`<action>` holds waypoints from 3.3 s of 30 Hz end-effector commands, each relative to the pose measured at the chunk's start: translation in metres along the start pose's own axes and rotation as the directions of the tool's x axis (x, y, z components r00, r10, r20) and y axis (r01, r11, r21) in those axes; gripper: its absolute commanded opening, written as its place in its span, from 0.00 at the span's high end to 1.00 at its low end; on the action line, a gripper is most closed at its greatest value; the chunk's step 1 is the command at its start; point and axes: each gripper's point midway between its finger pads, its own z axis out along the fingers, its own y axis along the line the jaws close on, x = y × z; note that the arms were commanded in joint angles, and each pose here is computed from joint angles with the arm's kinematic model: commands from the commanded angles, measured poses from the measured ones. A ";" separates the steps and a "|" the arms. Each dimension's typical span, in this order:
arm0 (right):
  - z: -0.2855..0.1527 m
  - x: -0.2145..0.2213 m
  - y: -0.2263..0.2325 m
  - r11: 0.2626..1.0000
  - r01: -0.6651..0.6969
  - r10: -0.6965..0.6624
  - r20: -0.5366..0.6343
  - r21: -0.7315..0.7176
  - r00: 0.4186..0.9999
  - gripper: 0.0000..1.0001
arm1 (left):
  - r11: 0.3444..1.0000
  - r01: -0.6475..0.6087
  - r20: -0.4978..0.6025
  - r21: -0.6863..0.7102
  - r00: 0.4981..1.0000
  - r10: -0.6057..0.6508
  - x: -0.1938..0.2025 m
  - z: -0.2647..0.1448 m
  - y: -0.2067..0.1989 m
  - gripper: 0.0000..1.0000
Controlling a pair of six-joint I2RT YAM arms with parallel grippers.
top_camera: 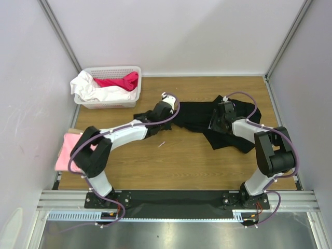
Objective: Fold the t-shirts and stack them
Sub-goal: Flatten the tshirt out
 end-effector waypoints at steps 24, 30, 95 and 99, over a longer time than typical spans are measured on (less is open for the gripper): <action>-0.041 0.047 -0.079 0.958 -0.133 0.146 -0.031 0.254 0.989 0.51 | 0.998 -0.061 -0.010 0.032 0.998 0.062 -0.014 -0.110 0.003 1.00; -0.045 0.048 -0.090 0.949 -0.146 0.157 -0.018 0.280 0.987 0.52 | 0.997 0.027 0.005 0.074 1.000 -0.027 -0.054 -0.096 0.022 0.99; -0.098 -0.016 0.001 0.992 -0.067 0.068 0.005 -0.107 0.998 0.42 | 0.886 0.325 0.021 -0.331 0.941 -0.337 0.088 -0.045 0.092 0.41; -0.096 -0.019 0.002 0.992 -0.067 0.067 -0.002 -0.104 0.998 0.42 | 0.881 0.327 0.008 -0.341 0.938 -0.345 0.091 -0.042 0.092 0.41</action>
